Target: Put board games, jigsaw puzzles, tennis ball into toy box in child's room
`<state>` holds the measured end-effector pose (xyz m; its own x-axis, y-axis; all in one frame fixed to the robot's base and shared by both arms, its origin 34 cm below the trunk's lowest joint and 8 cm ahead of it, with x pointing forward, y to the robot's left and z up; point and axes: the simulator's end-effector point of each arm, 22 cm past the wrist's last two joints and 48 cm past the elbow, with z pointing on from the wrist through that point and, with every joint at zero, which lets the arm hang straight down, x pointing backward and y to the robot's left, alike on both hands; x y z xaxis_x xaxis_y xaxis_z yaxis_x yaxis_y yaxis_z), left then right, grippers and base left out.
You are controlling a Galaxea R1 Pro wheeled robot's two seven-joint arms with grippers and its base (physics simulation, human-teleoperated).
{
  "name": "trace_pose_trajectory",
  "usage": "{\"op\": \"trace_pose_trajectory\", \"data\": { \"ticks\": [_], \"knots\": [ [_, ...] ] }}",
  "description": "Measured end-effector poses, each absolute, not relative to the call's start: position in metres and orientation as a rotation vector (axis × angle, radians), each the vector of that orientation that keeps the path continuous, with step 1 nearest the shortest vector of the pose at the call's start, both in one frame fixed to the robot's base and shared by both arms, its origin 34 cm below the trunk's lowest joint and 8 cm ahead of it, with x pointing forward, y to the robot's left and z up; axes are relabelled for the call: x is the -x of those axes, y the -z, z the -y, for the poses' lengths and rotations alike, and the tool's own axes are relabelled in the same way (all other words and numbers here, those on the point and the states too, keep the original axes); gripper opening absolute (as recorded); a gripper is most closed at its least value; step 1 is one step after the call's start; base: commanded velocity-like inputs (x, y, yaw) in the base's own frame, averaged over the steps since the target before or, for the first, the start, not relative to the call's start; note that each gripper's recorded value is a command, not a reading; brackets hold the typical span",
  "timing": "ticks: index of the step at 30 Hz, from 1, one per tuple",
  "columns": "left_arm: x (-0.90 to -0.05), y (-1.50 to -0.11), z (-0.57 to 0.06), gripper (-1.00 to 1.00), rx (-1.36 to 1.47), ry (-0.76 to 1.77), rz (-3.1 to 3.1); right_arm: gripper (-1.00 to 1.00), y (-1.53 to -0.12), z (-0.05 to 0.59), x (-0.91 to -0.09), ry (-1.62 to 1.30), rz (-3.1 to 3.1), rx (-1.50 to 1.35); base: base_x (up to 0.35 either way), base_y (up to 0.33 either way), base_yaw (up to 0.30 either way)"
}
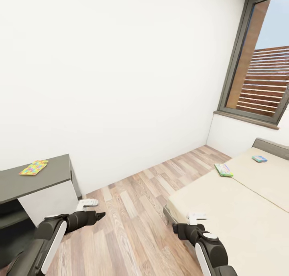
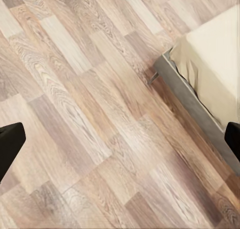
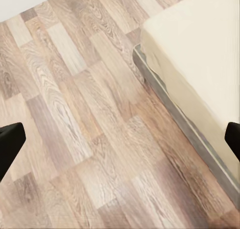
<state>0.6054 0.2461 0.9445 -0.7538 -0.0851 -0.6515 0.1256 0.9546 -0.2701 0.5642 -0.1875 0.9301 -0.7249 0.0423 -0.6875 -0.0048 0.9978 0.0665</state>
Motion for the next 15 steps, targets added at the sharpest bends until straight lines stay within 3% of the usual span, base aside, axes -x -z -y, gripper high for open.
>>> {"op": "trace_pose_trajectory", "data": {
  "ticks": [15],
  "knots": [
    [-0.606,-0.945,-0.246,1.00,-0.031,0.388,-2.389,1.00,-0.942,0.188,-0.567,-0.083,-2.353,-0.028,0.110,0.025,-0.278]
  ]
}}
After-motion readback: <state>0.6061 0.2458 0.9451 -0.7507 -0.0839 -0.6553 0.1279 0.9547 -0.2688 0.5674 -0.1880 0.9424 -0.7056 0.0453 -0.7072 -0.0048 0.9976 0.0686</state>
